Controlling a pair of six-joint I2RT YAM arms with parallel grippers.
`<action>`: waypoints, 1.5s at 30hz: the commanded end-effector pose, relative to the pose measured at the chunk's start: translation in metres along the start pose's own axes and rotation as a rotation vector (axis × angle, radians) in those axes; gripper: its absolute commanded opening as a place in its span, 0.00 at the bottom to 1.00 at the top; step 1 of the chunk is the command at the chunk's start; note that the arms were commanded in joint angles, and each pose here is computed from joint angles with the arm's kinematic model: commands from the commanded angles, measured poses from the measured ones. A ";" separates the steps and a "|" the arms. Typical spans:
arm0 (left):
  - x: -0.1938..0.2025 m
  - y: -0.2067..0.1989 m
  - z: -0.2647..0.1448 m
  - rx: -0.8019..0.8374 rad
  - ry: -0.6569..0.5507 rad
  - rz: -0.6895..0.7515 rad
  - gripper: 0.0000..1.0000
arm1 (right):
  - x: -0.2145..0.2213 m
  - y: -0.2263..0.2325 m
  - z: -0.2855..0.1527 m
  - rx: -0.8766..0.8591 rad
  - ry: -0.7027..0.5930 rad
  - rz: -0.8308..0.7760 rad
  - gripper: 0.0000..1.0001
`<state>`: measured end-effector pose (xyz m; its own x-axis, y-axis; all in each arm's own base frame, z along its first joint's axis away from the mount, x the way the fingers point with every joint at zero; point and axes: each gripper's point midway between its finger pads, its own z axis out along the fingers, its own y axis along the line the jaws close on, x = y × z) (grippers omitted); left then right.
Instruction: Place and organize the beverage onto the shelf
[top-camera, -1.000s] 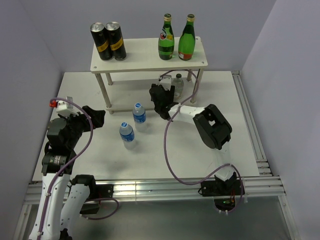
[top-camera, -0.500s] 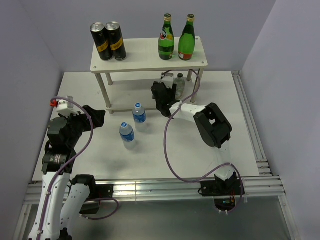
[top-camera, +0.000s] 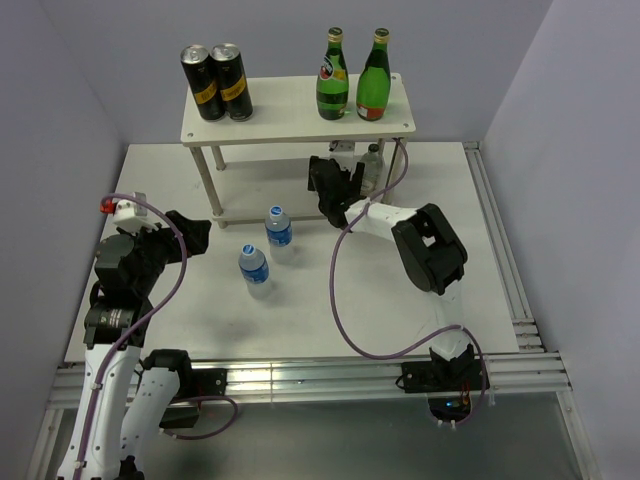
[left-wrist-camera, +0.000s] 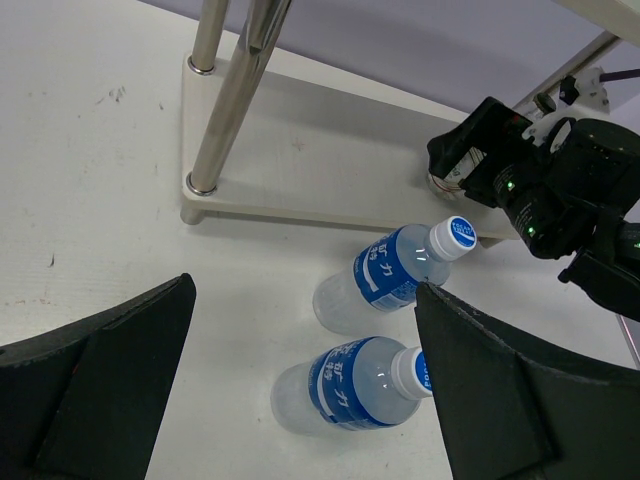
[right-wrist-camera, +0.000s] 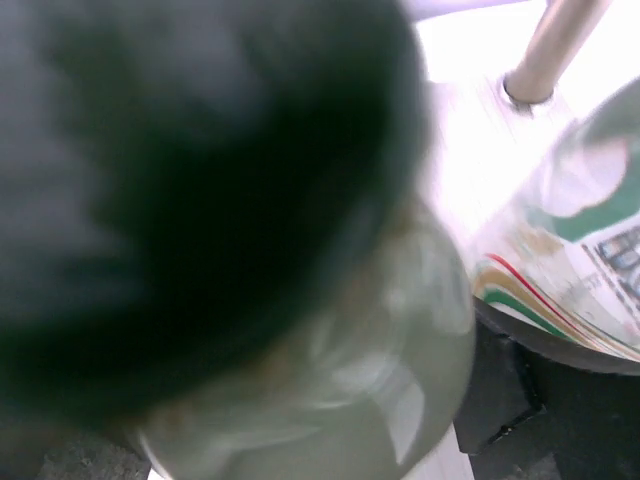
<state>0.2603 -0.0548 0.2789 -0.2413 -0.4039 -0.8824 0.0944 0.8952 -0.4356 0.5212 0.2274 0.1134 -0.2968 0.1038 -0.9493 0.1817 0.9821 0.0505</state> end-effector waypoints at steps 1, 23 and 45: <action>-0.009 -0.002 0.000 0.005 -0.034 0.018 0.99 | -0.054 0.014 -0.001 -0.037 -0.113 0.088 1.00; -0.013 0.003 -0.002 -0.026 -0.054 0.013 0.99 | -0.021 0.006 -0.093 -0.028 -0.097 0.077 1.00; -0.001 -0.009 -0.016 -0.081 -0.023 -0.149 0.99 | 0.025 -0.061 -0.312 -0.197 -0.021 0.125 1.00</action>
<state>0.2462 -0.0627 0.2724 -0.2682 -0.4957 -0.8261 0.0283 0.8531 -0.5211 0.2279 0.2442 0.1737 -0.3052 0.2005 -0.9309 -0.0147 0.9765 0.2151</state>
